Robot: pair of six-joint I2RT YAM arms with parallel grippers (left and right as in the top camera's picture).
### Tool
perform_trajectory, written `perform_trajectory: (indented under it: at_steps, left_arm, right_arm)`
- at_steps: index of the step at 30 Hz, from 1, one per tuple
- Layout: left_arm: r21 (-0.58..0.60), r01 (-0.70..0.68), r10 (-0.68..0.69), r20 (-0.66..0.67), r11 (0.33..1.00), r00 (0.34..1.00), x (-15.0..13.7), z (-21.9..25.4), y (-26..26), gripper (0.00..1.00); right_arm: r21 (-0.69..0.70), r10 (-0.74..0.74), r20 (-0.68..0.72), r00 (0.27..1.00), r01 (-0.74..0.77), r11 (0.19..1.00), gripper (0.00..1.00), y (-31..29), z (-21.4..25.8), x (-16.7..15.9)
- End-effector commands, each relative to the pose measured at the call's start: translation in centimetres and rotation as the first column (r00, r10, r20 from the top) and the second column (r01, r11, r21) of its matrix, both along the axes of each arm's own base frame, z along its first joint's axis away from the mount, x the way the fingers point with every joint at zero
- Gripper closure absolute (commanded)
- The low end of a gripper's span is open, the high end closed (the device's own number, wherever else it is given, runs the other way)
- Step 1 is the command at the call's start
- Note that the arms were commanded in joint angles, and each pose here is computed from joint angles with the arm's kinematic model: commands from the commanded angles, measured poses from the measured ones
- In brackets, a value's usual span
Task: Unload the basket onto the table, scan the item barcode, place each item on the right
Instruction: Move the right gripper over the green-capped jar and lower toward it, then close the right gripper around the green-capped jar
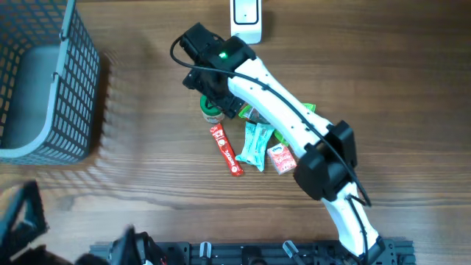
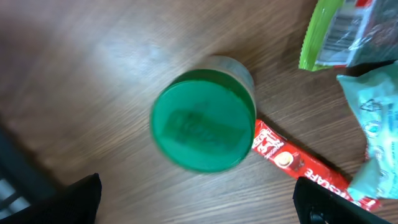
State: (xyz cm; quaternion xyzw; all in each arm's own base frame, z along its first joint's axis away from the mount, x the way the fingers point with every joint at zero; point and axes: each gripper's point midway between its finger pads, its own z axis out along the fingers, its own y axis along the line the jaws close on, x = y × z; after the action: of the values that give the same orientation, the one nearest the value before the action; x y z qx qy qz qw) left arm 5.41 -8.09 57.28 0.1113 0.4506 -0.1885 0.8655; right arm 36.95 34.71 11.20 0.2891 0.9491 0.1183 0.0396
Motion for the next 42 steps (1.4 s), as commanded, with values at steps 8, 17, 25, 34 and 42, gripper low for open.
perform_trajectory:
  at_steps: [8,17,25,34,42]
  left_arm:
    - [0.085,0.165,-0.169,0.032,0.983,0.985,-1.2,-0.9,-1.1,0.00]
    - [0.042,0.128,-0.129,0.028,0.991,0.991,-0.7,-0.7,-0.2,0.00]
    - [0.042,0.123,-0.124,0.030,0.992,0.992,-0.7,-0.7,-0.1,0.00]
    - [0.035,0.115,-0.116,0.031,0.993,0.993,-0.6,-0.6,0.0,0.00]
    - [0.008,0.084,-0.084,0.028,0.996,0.996,-0.3,-0.5,0.7,0.00]
  right_arm:
    - [0.010,-0.052,-0.041,0.998,0.052,0.999,0.01,1.0,-2.7,0.5]
    - [-0.004,-0.088,-0.033,0.996,0.088,0.996,0.01,0.8,-4.4,1.6]
    - [0.000,-0.077,-0.128,0.989,0.078,0.997,0.01,1.4,-8.3,0.8]
    - [-0.038,-0.118,-0.201,0.973,0.113,0.993,0.19,1.0,-10.4,-0.4]
    - [-0.115,-0.097,-0.209,0.973,0.074,0.991,0.41,-0.7,-10.5,-1.1]
